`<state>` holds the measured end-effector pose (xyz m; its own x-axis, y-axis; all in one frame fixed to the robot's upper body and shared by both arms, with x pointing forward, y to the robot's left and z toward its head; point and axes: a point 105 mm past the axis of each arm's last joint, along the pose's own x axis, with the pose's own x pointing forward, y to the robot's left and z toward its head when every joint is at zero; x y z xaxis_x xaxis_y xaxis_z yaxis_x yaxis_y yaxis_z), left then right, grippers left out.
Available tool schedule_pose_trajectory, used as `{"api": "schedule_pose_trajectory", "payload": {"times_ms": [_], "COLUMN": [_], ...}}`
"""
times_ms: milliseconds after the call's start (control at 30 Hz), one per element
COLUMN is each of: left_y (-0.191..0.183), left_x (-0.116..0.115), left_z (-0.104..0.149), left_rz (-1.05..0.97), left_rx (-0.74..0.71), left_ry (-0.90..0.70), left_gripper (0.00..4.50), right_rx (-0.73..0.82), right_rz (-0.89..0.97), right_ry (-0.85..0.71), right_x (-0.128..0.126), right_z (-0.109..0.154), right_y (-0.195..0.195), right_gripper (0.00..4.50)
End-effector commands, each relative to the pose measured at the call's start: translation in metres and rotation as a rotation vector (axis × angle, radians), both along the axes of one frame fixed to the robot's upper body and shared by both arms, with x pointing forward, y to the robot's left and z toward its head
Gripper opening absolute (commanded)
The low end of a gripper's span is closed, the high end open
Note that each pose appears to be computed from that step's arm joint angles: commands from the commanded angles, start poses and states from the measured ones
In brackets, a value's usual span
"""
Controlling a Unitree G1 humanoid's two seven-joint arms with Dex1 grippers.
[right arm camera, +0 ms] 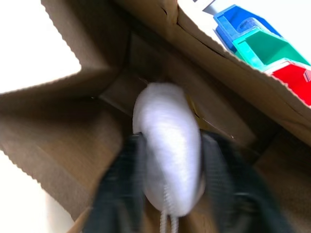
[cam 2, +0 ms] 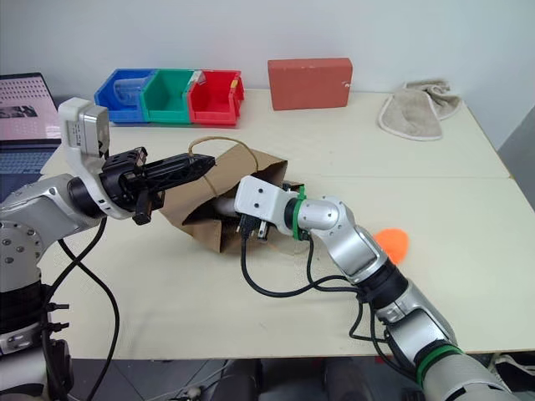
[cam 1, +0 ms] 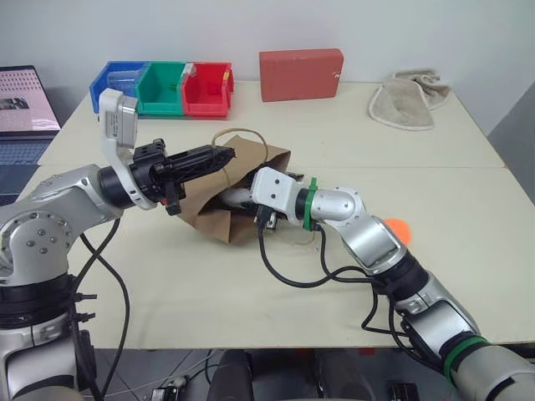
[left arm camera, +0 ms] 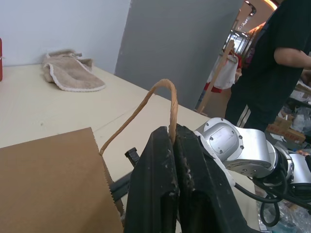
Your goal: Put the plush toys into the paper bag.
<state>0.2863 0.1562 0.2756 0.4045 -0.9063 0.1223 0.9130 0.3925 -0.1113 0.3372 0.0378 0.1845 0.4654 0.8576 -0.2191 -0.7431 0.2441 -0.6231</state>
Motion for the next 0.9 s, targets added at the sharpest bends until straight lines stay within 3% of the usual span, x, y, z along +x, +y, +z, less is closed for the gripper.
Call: {"api": "schedule_pose_trajectory", "payload": {"times_ms": [33, 133, 167, 433, 567, 633, 700, 767, 900], "left_y": [0.005, 0.006, 0.006, 0.005, -0.002, -0.003, -0.003, -0.002, -0.004], "left_x": [-0.001, 0.0, 0.001, 0.003, 0.001, 0.001, 0.001, 0.002, 0.002], "left_z": [0.016, 0.016, 0.016, 0.015, 0.01, 0.007, 0.006, 0.006, 0.005], "left_rz": [0.005, 0.007, 0.008, 0.012, -0.01, -0.013, -0.012, -0.011, -0.016], "left_rx": [-0.058, -0.062, -0.064, -0.071, -0.068, -0.063, -0.067, -0.07, -0.069], "left_ry": [-0.042, -0.04, -0.04, -0.037, -0.03, -0.024, -0.021, -0.02, -0.019], "left_gripper": [0.0, 0.0, 0.0, 0.0, 0.0, 0.0, 0.0, 0.0, 0.0], "right_rx": [0.024, 0.014, 0.016, 0.035, 0.037, -0.048, -0.197, -0.293, -0.449], "right_rz": [0.027, 0.026, 0.023, 0.111, 0.076, -0.046, -0.18, -0.237, -0.355], "right_ry": [-0.071, -0.077, -0.077, 0.016, 0.132, 0.193, 0.274, 0.338, 0.297], "right_x": [-0.006, -0.007, -0.007, -0.031, -0.051, -0.052, -0.056, -0.063, -0.054], "right_z": [0.017, 0.016, 0.018, 0.039, 0.058, 0.046, 0.016, -0.006, -0.04], "right_y": [-0.001, -0.007, -0.01, -0.05, -0.112, -0.152, -0.193, -0.213, -0.24], "right_gripper": [3.16, 4.29, 4.45, 4.45, 4.45, 4.45, 4.45, 4.45, 4.45]}}
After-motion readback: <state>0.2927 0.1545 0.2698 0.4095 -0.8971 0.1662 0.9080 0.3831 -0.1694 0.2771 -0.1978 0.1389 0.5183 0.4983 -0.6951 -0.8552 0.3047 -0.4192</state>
